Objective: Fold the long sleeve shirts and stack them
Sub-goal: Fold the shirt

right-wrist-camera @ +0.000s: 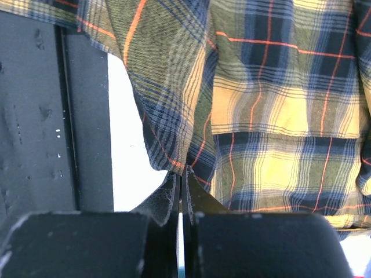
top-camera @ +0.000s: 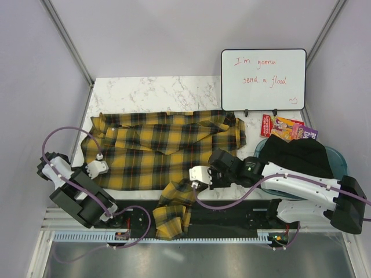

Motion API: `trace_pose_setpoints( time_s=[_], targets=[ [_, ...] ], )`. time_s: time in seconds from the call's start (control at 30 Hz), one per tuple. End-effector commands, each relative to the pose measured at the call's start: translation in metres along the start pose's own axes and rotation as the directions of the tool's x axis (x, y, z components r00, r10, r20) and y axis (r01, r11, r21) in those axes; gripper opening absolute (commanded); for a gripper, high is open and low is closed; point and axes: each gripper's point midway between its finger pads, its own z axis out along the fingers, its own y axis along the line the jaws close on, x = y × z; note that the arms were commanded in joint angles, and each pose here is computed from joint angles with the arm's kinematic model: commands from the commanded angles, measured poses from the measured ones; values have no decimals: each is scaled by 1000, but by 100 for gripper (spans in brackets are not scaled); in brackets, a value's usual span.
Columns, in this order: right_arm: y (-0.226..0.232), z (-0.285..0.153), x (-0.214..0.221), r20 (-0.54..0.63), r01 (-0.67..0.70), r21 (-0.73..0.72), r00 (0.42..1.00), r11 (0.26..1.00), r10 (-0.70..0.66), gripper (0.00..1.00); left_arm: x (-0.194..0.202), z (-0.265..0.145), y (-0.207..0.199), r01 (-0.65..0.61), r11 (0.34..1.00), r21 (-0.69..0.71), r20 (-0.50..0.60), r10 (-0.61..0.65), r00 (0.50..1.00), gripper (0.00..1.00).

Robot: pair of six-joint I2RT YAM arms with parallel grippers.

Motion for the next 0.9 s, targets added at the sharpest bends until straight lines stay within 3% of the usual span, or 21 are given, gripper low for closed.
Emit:
trace_pose_setpoints(
  time_s=[0.0,0.2,0.33,0.7,0.77,0.87],
  targets=[
    [-16,-15,-10,53,-5,47,999,999,3,0,-17,-9,-5,-119,993,6,68,118,991,2],
    [-35,-29,-11,79,-36,110,997,993,28,0,-32,-43,37,23,997,-71,174,-10,985,2],
    [-48,-33,-12,86,-42,133,996,990,30,0,-50,-61,58,95,992,-84,292,-66,954,2],
    [-116,-48,-15,97,-63,223,994,973,42,0,-75,-82,109,209,963,-172,386,-129,913,2],
    [-118,-44,-13,91,-68,206,995,976,50,0,-84,-79,94,179,980,-85,379,-134,916,2],
    [-114,-39,-13,92,-69,178,994,982,53,0,-85,-63,60,94,996,-5,359,-86,929,26]
  ],
)
